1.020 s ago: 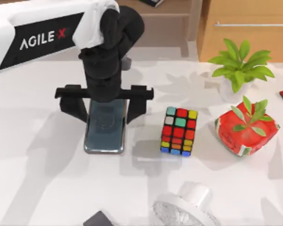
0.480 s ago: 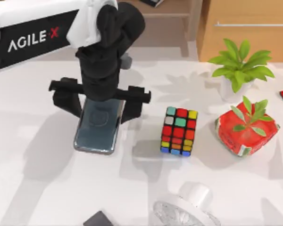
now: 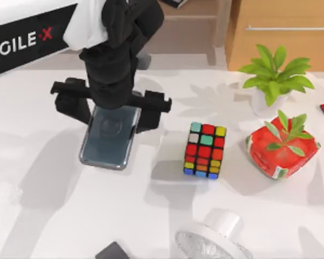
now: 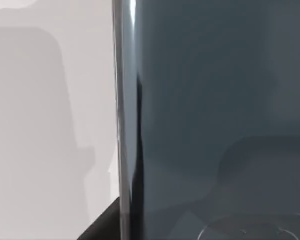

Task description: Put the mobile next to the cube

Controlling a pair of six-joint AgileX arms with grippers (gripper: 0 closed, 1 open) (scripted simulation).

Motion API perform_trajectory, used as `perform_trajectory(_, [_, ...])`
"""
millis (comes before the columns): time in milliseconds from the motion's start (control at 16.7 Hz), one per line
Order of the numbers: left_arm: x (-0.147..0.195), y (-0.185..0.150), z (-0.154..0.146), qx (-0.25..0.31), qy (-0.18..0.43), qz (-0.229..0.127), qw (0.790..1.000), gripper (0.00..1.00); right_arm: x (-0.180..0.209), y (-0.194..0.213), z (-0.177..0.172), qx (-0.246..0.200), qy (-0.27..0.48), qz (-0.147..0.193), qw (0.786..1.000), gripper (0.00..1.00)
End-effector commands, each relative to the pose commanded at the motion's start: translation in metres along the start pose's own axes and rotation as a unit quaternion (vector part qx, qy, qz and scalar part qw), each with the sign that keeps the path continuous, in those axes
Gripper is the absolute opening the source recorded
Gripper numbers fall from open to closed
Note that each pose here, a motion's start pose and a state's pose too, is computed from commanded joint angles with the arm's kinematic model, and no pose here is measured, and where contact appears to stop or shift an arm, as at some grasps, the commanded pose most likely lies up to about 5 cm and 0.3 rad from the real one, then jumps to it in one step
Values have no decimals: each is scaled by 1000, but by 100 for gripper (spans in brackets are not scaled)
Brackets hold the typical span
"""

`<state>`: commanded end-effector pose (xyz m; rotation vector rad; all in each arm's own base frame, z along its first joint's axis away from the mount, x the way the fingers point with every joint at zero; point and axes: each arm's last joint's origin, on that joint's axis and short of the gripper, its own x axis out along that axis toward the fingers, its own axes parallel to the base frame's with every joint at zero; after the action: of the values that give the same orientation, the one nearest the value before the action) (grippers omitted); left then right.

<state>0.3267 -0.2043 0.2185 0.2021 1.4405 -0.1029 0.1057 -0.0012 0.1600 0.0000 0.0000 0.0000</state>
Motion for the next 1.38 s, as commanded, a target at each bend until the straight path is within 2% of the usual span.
perform_trajectory(420, [-6,1,2,-11,-24,-18,1000,0,0,0,0,0,0,0,1000,100])
perform_trajectory(840, [6,-3,15,-47,-38,-45,997,0,0,0,0,0,0,0,1000,100])
perform_trajectory(1140, [34,-7,23,-71,-22,-54,996,0,0,0,0,0,0,0,1000,100])
perform_trajectory(1380, [75,-8,20,-84,22,-44,995,0,0,0,0,0,0,0,1000,100])
